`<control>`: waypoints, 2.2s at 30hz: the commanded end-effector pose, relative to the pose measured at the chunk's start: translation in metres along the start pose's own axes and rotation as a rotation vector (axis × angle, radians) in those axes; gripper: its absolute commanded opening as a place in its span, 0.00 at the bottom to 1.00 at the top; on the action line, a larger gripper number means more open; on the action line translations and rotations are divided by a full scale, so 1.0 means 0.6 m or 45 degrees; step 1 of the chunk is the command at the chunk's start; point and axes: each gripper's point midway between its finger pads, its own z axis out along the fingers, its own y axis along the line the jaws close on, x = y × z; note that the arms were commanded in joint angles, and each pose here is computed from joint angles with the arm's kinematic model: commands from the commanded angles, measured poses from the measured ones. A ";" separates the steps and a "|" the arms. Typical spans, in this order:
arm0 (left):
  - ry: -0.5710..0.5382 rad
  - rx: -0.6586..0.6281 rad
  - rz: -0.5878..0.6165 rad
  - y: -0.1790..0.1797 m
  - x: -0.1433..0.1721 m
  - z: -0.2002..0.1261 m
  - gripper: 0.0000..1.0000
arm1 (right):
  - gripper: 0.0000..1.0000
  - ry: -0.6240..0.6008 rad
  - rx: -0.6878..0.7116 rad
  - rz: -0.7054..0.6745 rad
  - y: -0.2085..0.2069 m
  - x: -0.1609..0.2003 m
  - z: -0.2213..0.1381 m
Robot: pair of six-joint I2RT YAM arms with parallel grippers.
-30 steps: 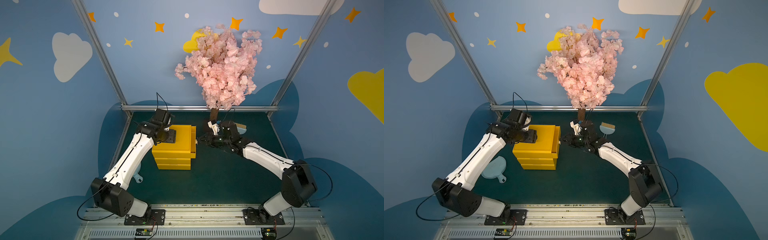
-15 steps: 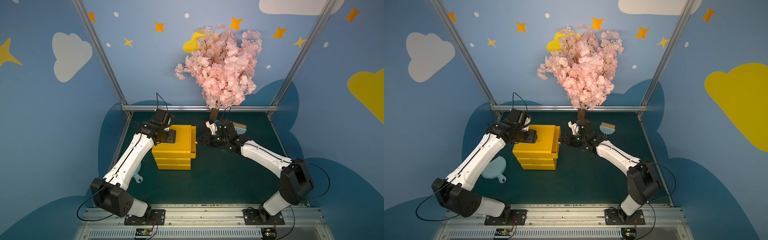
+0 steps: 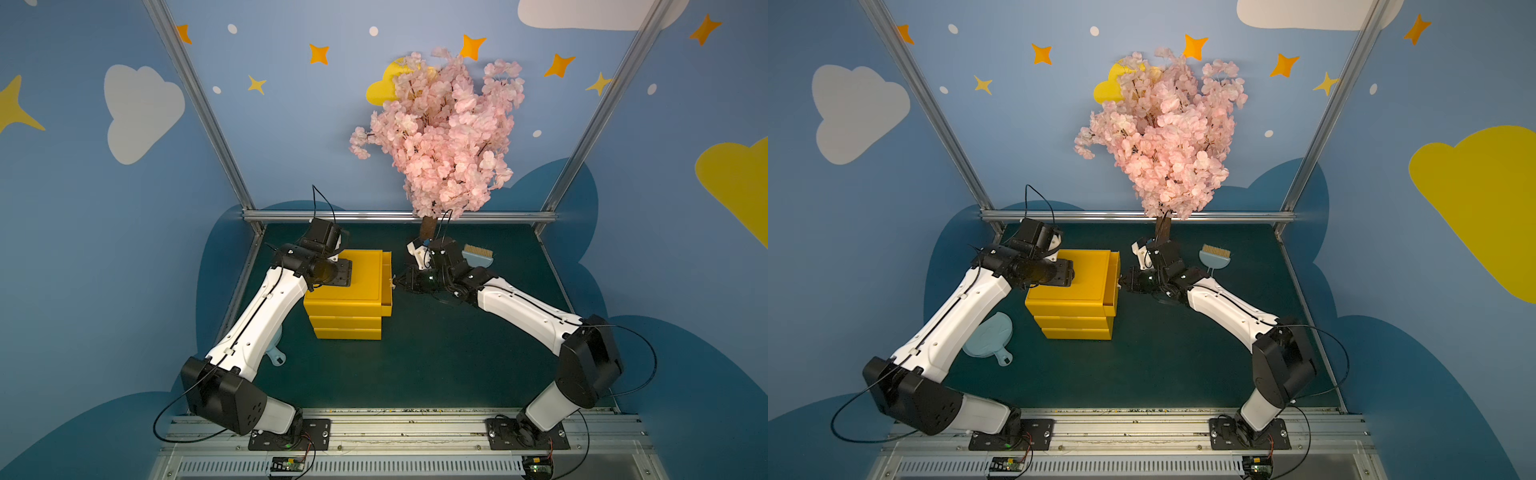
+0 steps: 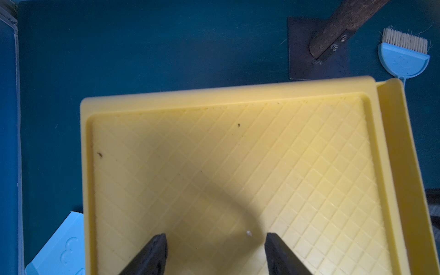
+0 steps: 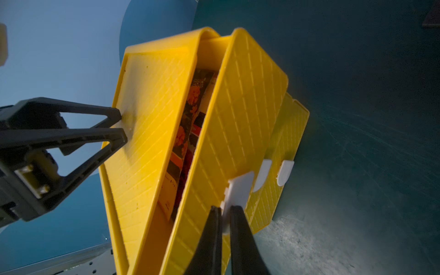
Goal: Take the seed bags out of the drawer
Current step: Open the drawer in the storage box.
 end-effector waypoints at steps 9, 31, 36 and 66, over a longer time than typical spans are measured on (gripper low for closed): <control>0.203 0.012 -0.012 0.002 0.062 0.031 0.69 | 0.00 -0.004 0.209 -0.035 -0.009 0.004 -0.015; 0.190 0.021 -0.011 0.000 0.058 0.029 0.70 | 0.00 -0.182 0.410 -0.030 -0.071 -0.017 -0.129; 0.191 0.018 -0.010 0.001 0.059 0.029 0.70 | 0.00 -0.208 0.426 -0.022 -0.091 -0.019 -0.152; 0.185 0.026 -0.013 0.001 0.061 0.032 0.69 | 0.47 -0.305 0.524 -0.055 -0.126 -0.038 -0.211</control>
